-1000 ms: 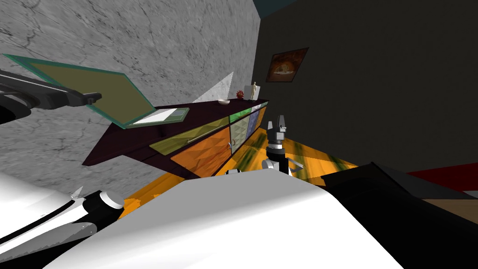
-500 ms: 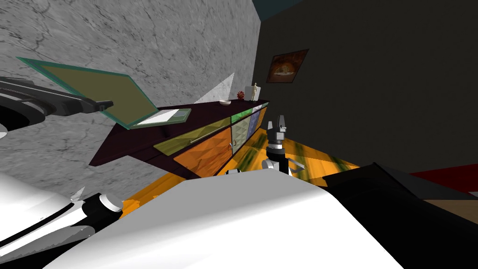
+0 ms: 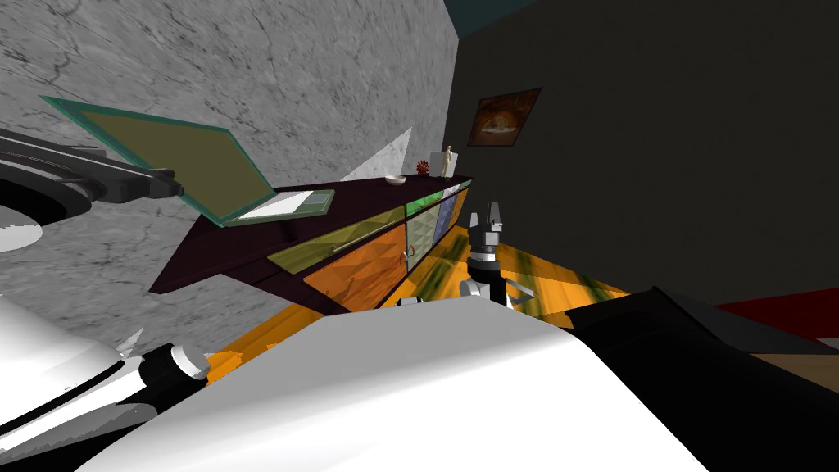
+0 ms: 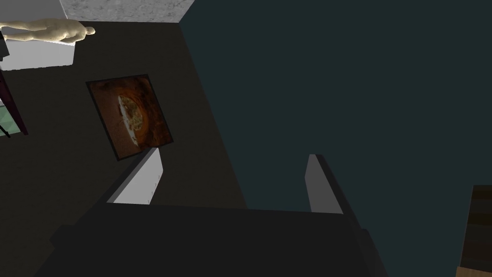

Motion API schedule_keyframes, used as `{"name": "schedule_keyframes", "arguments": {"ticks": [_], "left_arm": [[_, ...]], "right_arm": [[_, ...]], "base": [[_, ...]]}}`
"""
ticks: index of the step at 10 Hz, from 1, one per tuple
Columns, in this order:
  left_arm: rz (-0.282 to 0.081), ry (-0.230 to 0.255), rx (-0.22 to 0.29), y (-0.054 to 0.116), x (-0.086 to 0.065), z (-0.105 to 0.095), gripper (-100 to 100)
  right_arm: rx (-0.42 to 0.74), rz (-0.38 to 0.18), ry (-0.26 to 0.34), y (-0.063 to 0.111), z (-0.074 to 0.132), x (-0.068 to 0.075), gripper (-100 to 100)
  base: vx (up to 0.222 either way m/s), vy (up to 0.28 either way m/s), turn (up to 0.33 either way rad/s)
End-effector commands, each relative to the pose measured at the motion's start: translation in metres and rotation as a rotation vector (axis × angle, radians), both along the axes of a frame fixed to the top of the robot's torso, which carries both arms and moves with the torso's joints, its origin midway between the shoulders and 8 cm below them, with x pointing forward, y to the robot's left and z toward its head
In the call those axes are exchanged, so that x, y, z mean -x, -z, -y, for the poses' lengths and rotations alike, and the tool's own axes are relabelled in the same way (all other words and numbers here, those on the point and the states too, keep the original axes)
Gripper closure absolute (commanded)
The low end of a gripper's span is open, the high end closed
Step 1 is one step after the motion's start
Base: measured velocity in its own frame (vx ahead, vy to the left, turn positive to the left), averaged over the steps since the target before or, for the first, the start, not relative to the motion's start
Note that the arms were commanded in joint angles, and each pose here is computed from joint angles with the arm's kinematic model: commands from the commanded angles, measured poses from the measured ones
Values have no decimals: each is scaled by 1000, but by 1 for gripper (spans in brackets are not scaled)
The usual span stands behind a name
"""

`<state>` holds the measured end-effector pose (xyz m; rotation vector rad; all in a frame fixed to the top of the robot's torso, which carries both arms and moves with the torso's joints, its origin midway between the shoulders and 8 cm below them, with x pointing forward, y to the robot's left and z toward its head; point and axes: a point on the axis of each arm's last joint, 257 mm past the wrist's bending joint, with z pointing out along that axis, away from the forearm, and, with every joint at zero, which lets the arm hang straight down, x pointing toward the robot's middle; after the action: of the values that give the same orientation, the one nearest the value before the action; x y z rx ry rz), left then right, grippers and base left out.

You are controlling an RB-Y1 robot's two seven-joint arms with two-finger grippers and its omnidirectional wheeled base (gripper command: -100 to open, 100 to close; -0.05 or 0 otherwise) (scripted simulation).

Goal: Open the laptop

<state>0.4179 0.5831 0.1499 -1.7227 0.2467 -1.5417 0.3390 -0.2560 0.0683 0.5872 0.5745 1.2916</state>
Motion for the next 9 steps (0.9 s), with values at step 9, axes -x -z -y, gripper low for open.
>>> {"name": "schedule_keyframes", "arguments": {"ticks": [9], "left_arm": [[-137, -12, -340, 19, -25, 18, 100]], "right_arm": [[0, 0, 0, 0, 0, 0, 0]], "base": [[-15, -34, -21]]}}
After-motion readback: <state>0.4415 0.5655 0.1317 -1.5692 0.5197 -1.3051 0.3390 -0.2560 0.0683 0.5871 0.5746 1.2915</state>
